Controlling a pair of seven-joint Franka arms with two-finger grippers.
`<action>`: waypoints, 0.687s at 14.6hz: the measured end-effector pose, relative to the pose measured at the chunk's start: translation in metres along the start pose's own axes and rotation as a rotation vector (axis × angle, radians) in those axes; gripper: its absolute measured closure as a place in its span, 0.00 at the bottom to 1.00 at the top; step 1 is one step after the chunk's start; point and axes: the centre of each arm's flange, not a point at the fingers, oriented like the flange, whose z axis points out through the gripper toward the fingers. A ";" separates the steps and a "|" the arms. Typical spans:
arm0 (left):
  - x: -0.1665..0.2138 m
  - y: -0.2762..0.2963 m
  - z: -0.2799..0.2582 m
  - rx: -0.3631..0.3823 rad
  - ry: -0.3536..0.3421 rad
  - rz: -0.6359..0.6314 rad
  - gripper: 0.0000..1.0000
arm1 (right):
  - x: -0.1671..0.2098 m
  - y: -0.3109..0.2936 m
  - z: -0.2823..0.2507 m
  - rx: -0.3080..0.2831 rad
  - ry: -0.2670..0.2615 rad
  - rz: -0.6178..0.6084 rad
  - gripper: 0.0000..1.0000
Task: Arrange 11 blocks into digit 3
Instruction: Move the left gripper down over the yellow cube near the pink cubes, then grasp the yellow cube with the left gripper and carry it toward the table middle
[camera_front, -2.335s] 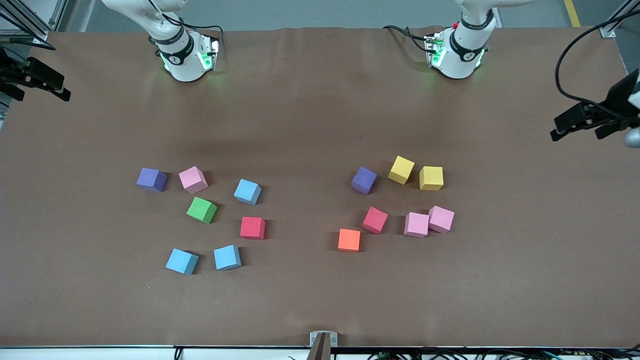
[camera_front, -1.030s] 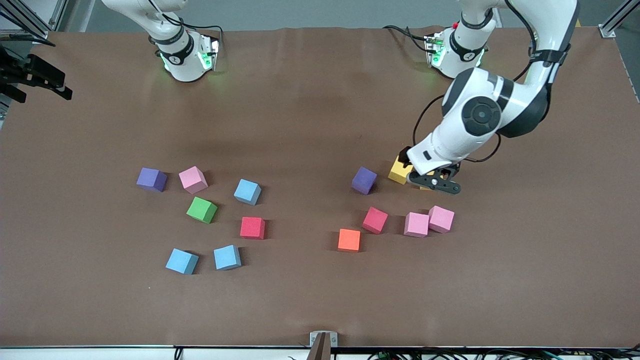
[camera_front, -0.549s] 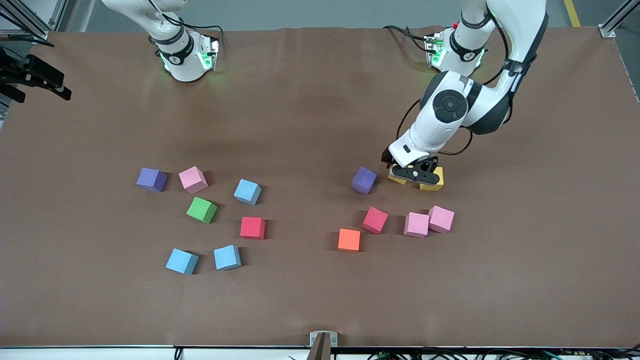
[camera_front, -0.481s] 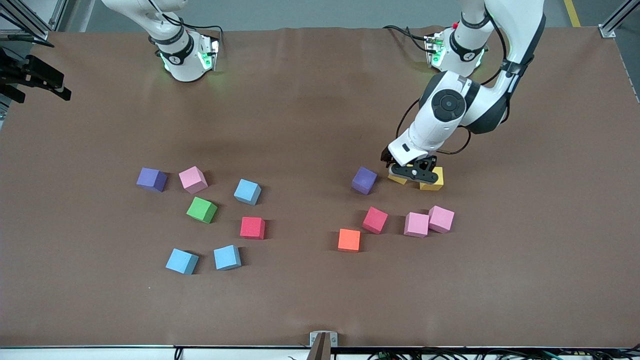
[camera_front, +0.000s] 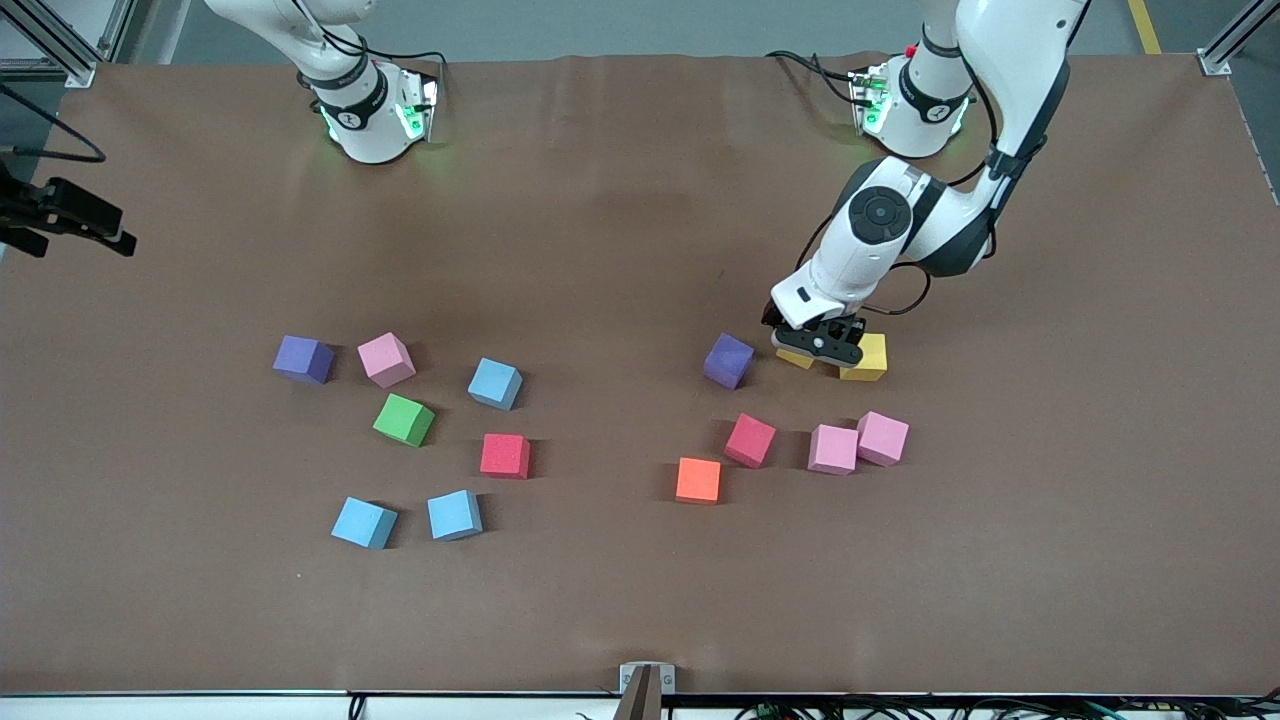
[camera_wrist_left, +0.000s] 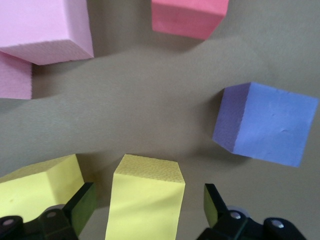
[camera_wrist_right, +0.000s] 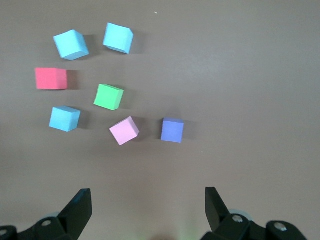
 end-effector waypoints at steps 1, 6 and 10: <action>-0.002 0.000 0.005 0.001 -0.007 0.004 0.04 | 0.005 0.008 0.009 0.001 -0.016 0.014 0.00; -0.006 -0.001 0.016 -0.001 -0.026 0.005 0.20 | 0.067 0.039 0.109 -0.057 -0.122 0.050 0.00; -0.006 -0.001 0.017 -0.001 -0.028 -0.020 0.42 | 0.084 0.015 0.118 -0.046 -0.089 0.087 0.00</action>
